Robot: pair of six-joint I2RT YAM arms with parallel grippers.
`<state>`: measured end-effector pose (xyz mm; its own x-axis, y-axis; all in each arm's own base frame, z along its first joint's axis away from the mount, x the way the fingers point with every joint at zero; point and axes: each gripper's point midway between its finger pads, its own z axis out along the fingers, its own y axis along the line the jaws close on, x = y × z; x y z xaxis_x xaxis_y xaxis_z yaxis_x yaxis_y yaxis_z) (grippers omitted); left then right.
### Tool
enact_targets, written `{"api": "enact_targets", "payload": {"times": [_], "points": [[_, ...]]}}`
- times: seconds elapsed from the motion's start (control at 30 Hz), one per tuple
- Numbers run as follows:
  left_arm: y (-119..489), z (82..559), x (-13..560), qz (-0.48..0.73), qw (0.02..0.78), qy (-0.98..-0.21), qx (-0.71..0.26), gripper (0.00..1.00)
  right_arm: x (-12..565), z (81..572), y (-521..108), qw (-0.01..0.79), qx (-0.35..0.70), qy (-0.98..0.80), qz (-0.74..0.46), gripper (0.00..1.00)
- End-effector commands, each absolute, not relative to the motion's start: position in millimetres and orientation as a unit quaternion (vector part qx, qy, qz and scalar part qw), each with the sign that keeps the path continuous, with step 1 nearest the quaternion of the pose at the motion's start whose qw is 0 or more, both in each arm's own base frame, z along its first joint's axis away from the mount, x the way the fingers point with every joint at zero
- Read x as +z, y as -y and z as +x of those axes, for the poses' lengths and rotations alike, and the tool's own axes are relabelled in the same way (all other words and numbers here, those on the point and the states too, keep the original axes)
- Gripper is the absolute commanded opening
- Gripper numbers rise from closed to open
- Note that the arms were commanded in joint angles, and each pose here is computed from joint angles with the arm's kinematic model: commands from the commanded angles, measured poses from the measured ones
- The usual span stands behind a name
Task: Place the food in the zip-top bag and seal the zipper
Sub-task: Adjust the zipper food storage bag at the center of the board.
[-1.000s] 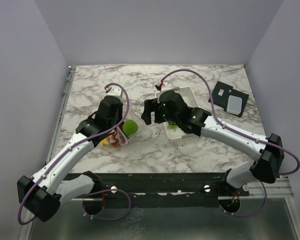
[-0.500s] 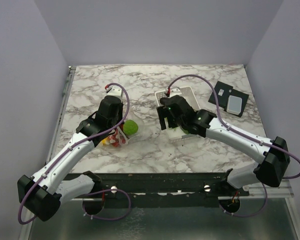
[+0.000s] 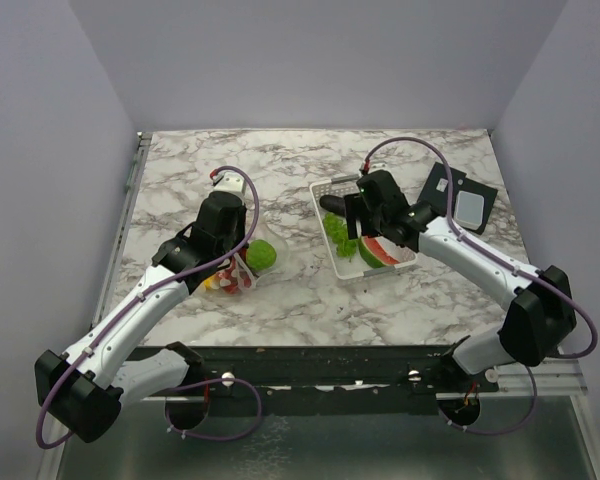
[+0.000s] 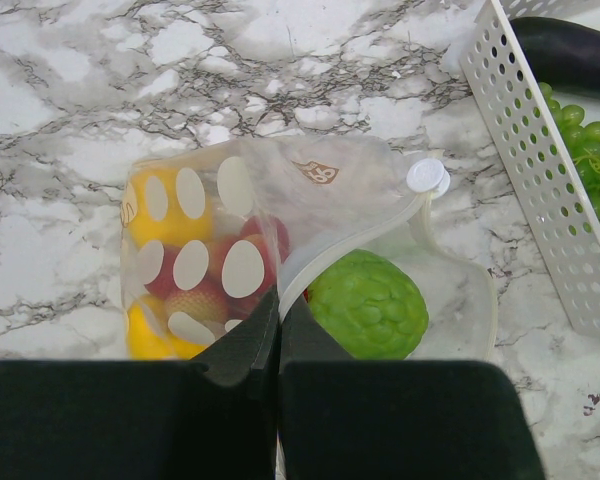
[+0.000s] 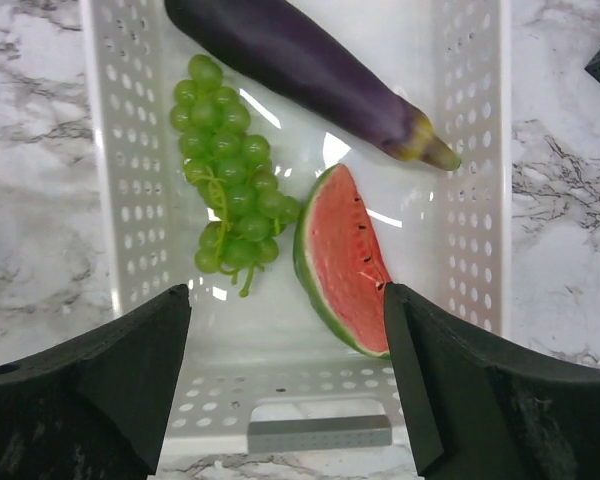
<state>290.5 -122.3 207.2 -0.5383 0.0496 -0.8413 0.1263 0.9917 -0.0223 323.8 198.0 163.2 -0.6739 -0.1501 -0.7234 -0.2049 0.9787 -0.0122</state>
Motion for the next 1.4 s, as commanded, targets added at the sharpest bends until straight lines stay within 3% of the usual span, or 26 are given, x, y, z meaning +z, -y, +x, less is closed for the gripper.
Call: {"api": "enact_targets", "payload": {"times": [0.0,0.23,0.67,0.87,1.07,1.37], "points": [[124,290,203,0.054,0.475,-0.877,-0.047,0.00,148,338,-194,0.376,0.034,-0.920,-0.110,0.83],[124,290,203,0.054,0.475,-0.877,-0.047,0.00,142,361,-188,0.366,0.034,-0.924,-0.103,0.82],[124,290,203,0.055,0.474,-0.878,-0.046,0.00,182,348,-265,0.357,0.249,-0.893,-0.114,0.78],[125,290,203,0.056,0.474,-0.878,-0.047,0.00,195,352,-262,0.370,0.243,-0.890,-0.106,0.77],[125,290,203,0.056,0.473,-0.878,-0.047,0.00,214,324,-298,0.352,0.324,-0.866,-0.147,0.76],[125,290,203,0.056,0.473,-0.878,-0.048,0.00,191,271,-361,0.310,0.358,-0.861,-0.187,0.74]]}}
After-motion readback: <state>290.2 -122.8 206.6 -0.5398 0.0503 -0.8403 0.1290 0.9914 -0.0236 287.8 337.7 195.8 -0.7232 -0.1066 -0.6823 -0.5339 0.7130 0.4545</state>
